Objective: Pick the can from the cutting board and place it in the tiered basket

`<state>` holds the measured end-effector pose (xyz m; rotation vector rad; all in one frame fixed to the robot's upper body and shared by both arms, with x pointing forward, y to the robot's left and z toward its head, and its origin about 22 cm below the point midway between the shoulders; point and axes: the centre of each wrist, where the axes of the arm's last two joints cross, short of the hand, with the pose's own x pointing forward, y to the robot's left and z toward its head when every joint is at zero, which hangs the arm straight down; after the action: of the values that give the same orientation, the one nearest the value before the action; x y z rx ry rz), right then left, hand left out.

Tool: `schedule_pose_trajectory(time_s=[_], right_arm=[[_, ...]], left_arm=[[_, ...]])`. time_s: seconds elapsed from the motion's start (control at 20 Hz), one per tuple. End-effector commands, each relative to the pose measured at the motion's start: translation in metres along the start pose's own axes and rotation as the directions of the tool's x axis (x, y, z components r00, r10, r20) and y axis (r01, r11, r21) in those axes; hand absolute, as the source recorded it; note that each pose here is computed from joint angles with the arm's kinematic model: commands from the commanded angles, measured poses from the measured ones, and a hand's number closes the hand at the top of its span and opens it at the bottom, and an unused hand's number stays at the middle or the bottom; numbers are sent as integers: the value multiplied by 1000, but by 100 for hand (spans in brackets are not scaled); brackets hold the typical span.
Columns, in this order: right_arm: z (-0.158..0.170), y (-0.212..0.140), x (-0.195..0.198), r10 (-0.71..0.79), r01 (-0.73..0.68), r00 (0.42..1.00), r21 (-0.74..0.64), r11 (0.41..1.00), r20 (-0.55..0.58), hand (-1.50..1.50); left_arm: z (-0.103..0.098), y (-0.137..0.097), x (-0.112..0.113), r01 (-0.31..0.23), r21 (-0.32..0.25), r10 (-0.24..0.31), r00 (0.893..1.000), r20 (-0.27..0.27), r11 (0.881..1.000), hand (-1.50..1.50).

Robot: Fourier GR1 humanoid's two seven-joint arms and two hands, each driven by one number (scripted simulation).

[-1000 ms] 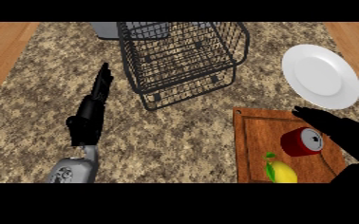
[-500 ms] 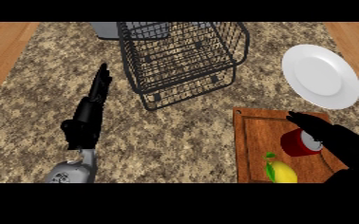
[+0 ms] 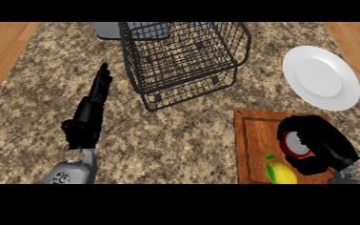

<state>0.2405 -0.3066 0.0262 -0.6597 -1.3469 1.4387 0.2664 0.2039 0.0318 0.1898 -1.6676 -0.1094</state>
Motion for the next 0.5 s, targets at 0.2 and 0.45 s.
schedule_pose_trajectory(time_s=[0.2,0.45], right_arm=[[-68,29,148,303,-286,947,154,946,-106,150],[-77,37,213,389,-364,901,153,919,-194,150]], left_arm=[[-4,-19,3,-3,-63,3,1000,8,998,0],[-10,-21,2,-8,-58,9,1000,7,998,0]])
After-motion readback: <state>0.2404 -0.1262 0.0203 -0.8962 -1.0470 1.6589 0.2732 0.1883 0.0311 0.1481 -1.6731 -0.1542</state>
